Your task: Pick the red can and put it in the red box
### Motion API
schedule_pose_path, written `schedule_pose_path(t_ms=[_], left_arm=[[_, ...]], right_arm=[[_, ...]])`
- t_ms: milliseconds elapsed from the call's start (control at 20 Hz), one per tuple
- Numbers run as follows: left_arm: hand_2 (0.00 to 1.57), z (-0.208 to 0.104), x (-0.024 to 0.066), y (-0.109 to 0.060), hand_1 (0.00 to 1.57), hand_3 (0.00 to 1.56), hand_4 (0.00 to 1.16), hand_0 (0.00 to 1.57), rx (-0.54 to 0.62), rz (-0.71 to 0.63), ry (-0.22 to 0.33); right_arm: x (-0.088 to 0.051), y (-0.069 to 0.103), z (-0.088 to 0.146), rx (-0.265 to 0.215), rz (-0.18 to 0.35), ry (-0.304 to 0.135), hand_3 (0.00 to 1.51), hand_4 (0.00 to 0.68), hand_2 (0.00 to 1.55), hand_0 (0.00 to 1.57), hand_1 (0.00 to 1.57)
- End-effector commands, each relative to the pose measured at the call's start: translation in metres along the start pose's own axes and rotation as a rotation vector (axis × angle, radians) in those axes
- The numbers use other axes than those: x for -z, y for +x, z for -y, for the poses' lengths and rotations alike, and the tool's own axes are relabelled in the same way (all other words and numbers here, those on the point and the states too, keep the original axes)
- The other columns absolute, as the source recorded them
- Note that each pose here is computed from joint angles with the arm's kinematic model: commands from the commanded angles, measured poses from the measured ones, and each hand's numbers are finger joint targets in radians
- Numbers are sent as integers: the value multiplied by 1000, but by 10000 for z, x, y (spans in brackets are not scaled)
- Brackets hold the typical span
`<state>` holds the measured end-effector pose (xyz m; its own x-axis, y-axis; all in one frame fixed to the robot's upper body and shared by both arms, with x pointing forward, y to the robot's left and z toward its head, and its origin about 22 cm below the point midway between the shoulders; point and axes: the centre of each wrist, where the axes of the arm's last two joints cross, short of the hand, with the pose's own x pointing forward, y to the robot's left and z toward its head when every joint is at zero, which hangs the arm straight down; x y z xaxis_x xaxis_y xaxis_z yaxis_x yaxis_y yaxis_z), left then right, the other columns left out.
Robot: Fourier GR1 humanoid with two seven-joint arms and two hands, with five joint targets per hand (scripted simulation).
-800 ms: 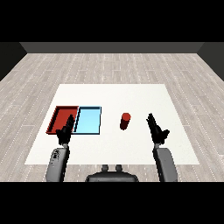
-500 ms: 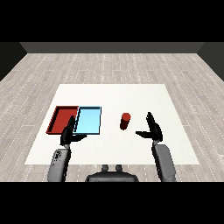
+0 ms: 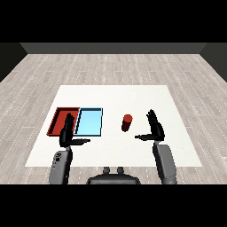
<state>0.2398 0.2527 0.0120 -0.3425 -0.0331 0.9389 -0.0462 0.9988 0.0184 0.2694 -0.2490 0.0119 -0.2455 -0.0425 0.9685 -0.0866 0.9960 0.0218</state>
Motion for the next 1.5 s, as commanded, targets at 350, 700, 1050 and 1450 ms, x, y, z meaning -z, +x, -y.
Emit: schedule_pose_path(t_ms=[350,700,1050,1450], left_arm=[[0,16,-20,-197,0,0,0,0,-26,58,-4],[0,149,-119,-137,0,0,0,0,5,54,9],[0,102,-53,-83,0,0,0,0,-25,47,-7],[0,-164,19,44,0,0,0,0,-39,45,1]], right_arm=[[-138,-159,47,-4,27,-9,0,0,0,0,0],[58,-174,-64,49,21,-23,0,0,0,0,0],[358,-443,-41,70,-12,-22,0,0,0,0,0],[352,-489,-229,124,-53,-35,0,0,0,0,0]])
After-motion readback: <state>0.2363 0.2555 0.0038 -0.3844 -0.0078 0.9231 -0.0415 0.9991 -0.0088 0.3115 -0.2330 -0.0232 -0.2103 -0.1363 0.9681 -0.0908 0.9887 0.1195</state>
